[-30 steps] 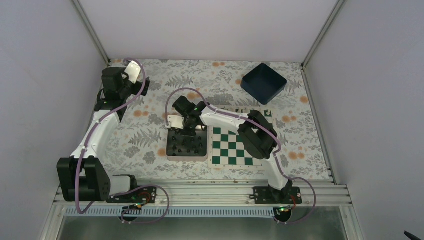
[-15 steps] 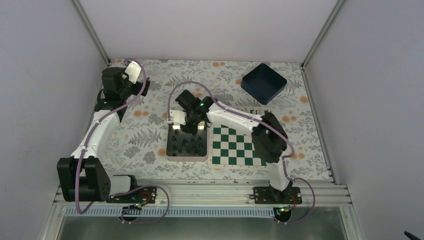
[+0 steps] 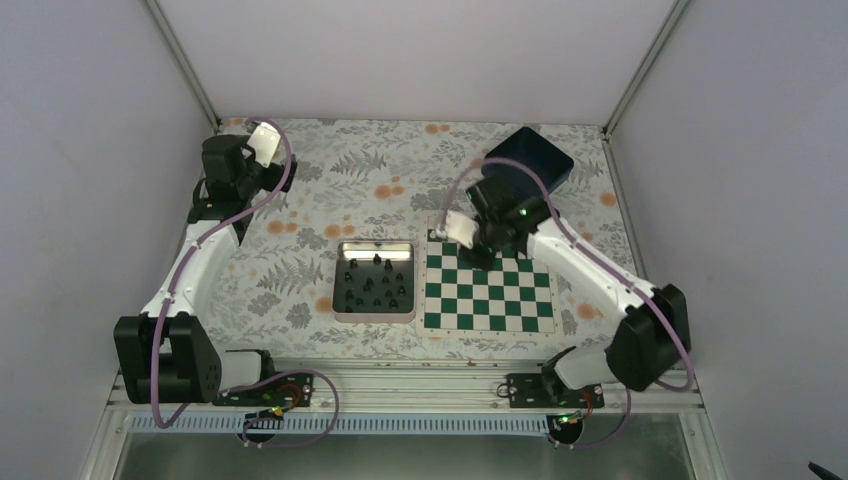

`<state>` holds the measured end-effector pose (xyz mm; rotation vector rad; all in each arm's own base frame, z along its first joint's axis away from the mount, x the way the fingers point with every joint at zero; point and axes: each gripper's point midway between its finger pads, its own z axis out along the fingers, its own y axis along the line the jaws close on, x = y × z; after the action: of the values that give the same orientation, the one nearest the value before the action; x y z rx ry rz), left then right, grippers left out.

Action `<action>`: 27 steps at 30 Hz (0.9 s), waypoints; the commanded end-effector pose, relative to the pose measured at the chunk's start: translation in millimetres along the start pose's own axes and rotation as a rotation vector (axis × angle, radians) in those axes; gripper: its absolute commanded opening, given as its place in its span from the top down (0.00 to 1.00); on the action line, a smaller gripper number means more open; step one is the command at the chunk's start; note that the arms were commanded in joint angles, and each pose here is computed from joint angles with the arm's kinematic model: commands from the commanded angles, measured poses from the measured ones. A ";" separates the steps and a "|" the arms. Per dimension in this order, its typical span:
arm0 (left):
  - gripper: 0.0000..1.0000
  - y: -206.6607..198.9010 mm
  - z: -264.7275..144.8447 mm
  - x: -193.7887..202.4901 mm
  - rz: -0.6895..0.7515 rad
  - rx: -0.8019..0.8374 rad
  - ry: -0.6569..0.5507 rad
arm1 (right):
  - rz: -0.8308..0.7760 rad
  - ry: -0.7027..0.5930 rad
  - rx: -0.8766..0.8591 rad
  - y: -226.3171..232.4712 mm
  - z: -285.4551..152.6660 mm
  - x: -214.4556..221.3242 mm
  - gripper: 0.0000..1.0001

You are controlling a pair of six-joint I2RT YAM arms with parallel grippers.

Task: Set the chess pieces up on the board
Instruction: Place the chess piece on the chessboard.

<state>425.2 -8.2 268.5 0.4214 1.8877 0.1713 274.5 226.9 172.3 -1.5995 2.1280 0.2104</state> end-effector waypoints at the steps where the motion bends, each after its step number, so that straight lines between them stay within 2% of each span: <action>1: 0.00 4.2 1.2 -5.5 0.014 -0.011 -0.019 | -0.006 0.128 -0.024 31.7 12.2 70.1 0.95; 5: 0.00 3.6 8.8 3.0 0.012 -0.011 0.010 | -0.001 0.158 -0.042 49.7 17.3 98.6 0.95; 14: 0.00 4.6 9.5 7.6 0.016 -0.022 0.023 | 0.020 0.155 -0.122 81.6 31.3 126.0 0.95; 27: 0.00 6.0 16.9 17.3 0.024 -0.033 0.056 | 0.008 0.163 -0.198 103.4 42.1 135.3 0.94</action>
<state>432.1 -2.4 248.7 0.4269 1.9399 0.2053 164.5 150.8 62.8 -1.7351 2.3287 0.2654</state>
